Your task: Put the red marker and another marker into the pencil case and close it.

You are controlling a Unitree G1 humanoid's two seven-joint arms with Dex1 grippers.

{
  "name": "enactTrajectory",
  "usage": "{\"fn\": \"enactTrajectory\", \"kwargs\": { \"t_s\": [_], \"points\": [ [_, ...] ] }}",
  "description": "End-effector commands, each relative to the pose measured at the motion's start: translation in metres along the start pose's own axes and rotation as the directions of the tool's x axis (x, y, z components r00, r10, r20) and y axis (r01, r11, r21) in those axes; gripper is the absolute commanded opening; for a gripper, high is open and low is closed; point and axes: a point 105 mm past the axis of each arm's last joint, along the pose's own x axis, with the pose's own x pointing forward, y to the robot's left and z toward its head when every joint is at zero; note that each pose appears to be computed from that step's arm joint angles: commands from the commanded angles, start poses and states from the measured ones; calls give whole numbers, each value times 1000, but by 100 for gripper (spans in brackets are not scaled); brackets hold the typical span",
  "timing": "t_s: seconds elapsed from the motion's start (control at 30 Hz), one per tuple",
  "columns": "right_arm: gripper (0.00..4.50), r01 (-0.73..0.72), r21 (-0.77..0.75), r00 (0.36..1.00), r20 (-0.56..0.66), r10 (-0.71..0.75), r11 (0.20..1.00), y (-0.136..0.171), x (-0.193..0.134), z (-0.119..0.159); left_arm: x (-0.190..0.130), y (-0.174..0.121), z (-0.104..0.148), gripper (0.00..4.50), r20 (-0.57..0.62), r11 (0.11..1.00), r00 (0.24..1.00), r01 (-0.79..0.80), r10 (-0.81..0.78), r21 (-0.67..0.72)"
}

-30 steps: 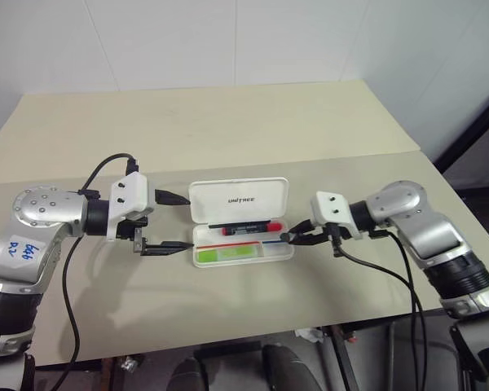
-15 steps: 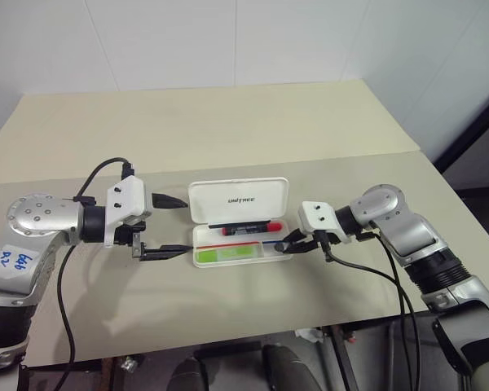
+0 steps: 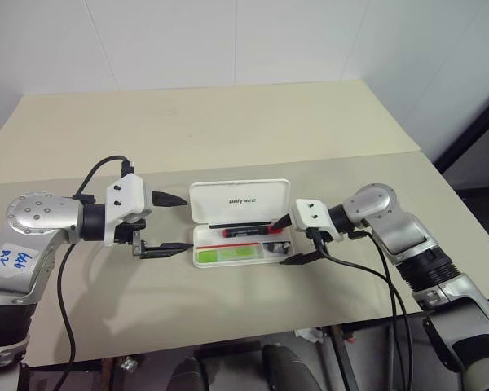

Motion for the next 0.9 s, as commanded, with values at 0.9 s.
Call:
{"fn": "enactTrajectory", "kwargs": {
  "t_s": [0.9],
  "points": [
    [450,287,88,879,371,-299,954,-1,-121,44,-45,24,-14,292,49,991,991,-122,125,-55]
  ]
}}
